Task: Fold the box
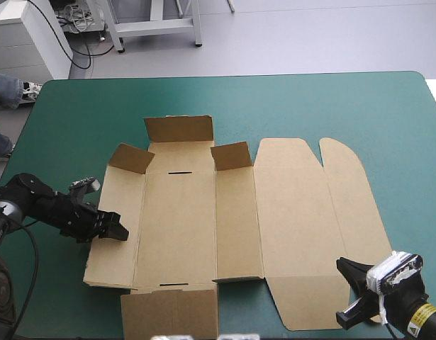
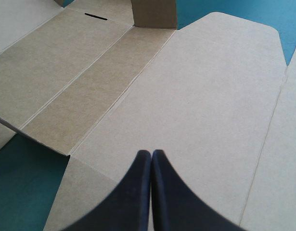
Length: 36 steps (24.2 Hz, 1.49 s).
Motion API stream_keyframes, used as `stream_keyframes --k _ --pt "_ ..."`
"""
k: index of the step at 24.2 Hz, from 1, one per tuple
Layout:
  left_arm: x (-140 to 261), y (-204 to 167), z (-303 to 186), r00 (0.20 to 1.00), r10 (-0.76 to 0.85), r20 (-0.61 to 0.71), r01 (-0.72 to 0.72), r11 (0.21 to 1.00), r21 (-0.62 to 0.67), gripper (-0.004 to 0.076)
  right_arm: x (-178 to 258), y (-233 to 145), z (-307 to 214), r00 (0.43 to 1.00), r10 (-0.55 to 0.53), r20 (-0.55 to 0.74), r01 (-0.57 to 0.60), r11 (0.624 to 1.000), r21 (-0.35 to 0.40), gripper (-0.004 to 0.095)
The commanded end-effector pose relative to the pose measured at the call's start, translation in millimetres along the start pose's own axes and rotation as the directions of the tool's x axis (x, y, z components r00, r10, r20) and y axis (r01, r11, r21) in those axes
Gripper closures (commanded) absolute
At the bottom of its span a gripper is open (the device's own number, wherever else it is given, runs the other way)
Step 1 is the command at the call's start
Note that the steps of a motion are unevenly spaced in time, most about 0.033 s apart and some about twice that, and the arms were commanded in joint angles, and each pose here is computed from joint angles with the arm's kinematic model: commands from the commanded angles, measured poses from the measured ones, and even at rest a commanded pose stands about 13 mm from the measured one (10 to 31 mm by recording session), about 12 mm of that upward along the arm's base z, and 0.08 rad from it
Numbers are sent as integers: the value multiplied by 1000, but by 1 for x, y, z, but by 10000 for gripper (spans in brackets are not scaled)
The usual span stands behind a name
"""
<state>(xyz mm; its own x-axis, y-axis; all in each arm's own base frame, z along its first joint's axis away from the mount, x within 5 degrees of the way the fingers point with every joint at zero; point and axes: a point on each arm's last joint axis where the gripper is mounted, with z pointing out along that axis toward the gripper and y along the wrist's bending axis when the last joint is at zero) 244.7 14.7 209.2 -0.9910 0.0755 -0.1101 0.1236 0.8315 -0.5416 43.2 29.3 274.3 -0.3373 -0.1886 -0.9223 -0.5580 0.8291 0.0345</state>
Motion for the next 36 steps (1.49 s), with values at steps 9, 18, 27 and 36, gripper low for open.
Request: stream_keyframes --k 9,18,27,36 --pt "3 -14 -10 998 -51 -27 53 996 70 653 -15 0 -4 995 -25 92 25 1000 7 930" --pt "-4 -16 -17 999 38 -2 -38 998 55 731 -15 0 -4 995 -30 92 29 1000 9 930" --pt "-55 -63 -67 930 368 17 -350 898 -265 731 -15 0 -4 995 -30 92 29 1000 9 930" --pt "-104 -144 -88 693 707 -141 -657 541 -525 731 -14 0 -4 996 -22 92 22 1000 2 930"
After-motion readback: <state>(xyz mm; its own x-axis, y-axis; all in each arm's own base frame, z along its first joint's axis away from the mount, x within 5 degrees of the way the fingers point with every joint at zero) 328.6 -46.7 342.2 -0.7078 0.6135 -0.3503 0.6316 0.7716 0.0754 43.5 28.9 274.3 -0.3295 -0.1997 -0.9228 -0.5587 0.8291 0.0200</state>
